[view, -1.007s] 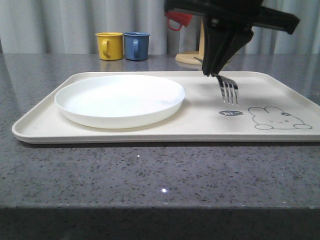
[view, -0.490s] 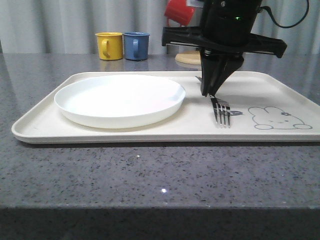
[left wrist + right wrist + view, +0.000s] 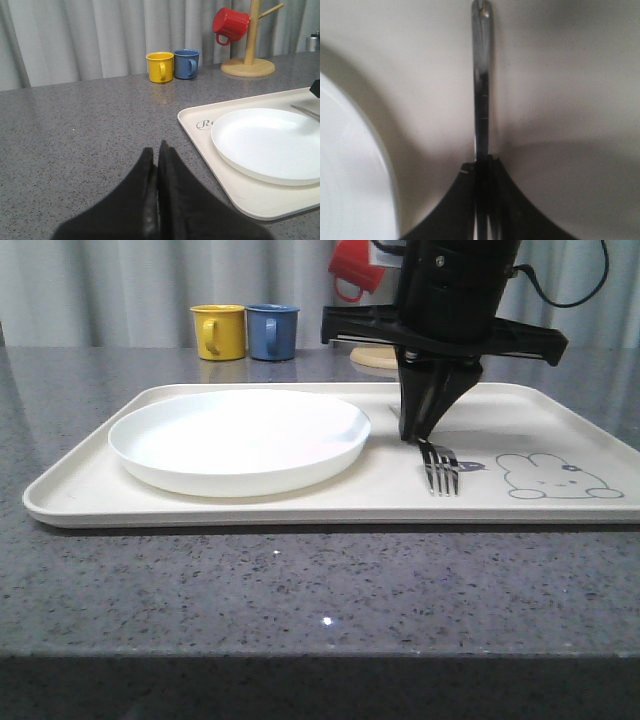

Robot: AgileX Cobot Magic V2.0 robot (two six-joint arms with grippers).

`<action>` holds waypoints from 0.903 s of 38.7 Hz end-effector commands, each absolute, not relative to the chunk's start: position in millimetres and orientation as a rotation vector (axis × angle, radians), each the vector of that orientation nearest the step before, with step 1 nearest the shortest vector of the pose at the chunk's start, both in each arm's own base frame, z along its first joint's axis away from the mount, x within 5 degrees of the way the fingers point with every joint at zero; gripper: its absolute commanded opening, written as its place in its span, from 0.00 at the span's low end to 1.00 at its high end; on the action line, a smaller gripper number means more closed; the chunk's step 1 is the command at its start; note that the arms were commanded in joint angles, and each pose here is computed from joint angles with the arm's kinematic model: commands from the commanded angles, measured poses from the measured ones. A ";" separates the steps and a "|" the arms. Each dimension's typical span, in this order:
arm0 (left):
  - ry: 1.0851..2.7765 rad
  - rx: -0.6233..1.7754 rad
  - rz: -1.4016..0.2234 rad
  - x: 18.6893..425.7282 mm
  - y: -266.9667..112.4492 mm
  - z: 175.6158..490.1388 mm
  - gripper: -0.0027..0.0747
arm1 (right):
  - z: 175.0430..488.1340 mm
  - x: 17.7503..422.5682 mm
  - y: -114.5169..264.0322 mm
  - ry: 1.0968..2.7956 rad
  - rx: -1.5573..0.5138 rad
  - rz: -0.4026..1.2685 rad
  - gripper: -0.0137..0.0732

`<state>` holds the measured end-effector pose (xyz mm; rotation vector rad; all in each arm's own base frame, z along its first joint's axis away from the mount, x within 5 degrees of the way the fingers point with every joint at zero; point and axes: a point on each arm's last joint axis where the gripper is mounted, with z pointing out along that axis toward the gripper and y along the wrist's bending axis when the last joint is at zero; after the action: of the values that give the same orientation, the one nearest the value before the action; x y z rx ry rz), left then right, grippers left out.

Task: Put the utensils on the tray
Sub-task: 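Carry the fork onto the tray beside the plate and lower it, then release the fork and raise the right gripper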

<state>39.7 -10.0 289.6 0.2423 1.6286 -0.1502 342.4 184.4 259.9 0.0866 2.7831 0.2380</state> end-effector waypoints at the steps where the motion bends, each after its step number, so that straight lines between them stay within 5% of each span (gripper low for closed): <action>1: 1.530 0.215 -0.170 39.0 -9.9 305.3 0.01 | 289.2 341.0 182.6 2.708 0.088 0.284 0.21; 14: 1.530 0.215 -0.170 39.0 -9.9 305.3 0.01 | 333.5 341.3 176.3 2.704 0.075 0.201 0.54; 24: 1.530 0.215 -0.170 39.0 -9.9 305.3 0.01 | 379.0 341.0 149.1 2.704 -0.075 0.082 0.56; 35: 1.530 0.215 -0.170 39.0 -9.9 305.3 0.01 | 395.2 335.7 74.9 2.677 -0.093 -0.015 0.56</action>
<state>39.7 -10.0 289.6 0.2423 1.6286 -0.1502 362.0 106.3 368.7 -0.0966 2.6588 0.0499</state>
